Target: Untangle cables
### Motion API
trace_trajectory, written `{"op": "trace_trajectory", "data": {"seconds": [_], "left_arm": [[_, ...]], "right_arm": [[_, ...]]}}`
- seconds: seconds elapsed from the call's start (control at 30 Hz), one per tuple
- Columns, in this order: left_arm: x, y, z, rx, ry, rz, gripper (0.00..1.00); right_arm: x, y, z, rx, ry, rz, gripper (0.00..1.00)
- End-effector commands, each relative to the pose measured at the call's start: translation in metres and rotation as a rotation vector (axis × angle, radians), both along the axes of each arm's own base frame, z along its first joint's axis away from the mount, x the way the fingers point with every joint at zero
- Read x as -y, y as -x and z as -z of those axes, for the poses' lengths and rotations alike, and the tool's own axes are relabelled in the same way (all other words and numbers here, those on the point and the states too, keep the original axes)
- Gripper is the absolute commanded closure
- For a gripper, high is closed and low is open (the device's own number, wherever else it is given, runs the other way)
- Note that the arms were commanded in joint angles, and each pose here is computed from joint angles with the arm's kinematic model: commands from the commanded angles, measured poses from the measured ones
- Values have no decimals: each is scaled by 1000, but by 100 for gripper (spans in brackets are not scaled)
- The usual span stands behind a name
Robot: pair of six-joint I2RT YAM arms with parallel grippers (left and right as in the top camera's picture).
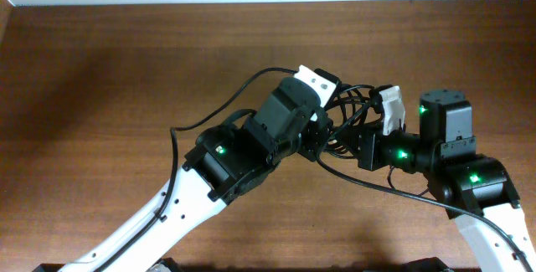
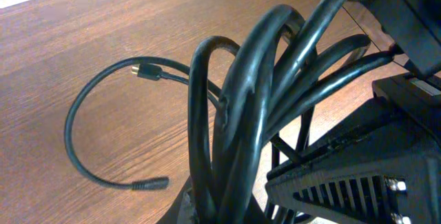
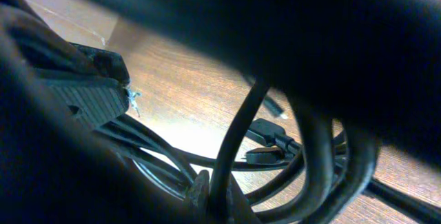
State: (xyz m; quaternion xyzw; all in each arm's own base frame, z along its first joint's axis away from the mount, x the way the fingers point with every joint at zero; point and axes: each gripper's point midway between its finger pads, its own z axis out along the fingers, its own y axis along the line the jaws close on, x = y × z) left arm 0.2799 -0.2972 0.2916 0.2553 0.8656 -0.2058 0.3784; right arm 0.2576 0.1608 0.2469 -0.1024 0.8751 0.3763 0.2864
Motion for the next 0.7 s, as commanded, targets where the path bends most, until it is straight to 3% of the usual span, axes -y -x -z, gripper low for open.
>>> {"op": "trace_trajectory", "data": {"seconds": [0.0, 0.37, 0.67], "left_arm": [[-6, -8, -5, 16, 9, -87, 100], [-60, -31, 12, -151, 89, -464, 100], [-77, -44, 12, -287, 299, -726, 100]], "right_arm": [[-7, 5, -10, 16, -39, -48, 96], [-9, 15, -37, 121, -80, -73, 96], [-9, 17, -40, 132, -81, -74, 96]]}}
